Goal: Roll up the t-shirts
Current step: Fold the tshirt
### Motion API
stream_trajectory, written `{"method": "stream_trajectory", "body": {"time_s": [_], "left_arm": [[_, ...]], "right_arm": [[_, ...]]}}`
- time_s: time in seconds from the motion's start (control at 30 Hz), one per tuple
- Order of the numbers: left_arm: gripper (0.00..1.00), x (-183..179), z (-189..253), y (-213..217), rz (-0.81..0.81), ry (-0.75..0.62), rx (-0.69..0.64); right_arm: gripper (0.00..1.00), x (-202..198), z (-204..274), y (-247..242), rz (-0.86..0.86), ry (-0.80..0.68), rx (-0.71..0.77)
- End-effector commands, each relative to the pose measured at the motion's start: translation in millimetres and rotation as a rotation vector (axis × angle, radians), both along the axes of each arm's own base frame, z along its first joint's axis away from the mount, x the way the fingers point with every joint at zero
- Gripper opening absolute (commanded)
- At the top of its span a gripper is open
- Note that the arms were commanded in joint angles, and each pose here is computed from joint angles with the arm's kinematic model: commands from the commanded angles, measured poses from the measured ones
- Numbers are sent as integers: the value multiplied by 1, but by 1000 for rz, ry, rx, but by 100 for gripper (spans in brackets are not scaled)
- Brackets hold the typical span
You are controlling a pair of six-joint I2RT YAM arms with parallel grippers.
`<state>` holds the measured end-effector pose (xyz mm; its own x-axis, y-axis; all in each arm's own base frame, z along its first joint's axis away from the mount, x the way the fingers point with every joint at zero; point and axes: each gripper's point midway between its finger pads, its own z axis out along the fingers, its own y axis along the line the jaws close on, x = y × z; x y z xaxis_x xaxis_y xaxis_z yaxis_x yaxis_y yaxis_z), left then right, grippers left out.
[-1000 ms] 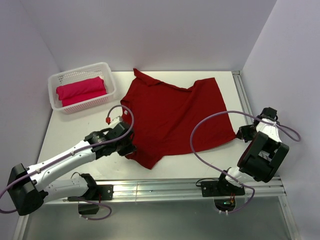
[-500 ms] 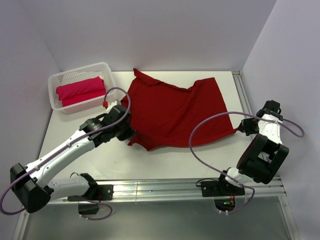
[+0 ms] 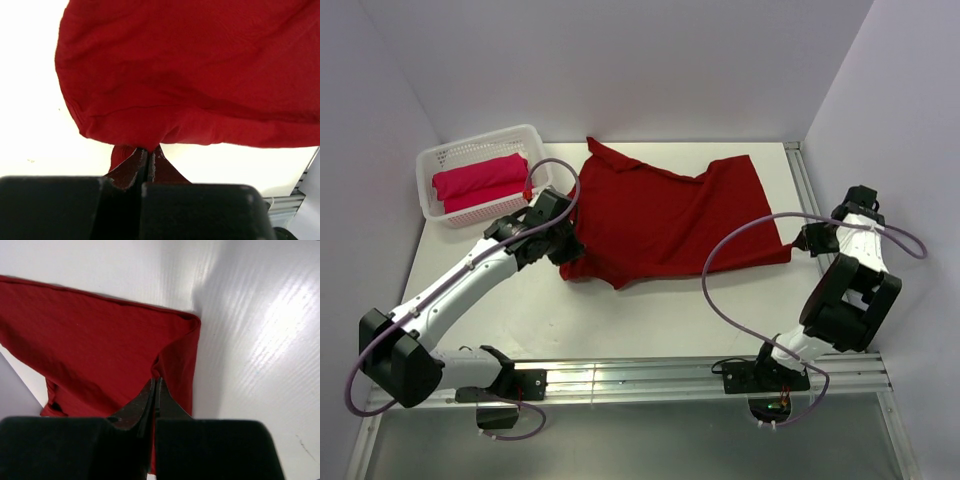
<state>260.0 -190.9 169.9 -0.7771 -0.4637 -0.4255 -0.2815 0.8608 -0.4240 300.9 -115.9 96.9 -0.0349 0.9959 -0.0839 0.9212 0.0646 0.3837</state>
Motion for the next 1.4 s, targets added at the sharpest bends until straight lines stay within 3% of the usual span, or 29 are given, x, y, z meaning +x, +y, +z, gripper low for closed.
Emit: {"method": "stream_trajectory", "body": {"time_s": [0.0, 0.63, 1.37], "left_arm": [[0, 15, 19, -5, -30, -46, -23], [0, 50, 6, 6, 7, -12, 0], [0, 101, -23, 14, 44, 27, 23]], "right_arm": [[0, 21, 12, -6, -12, -32, -23], [0, 77, -6, 2, 35, 14, -6], [0, 105, -40, -7, 17, 75, -1]]}}
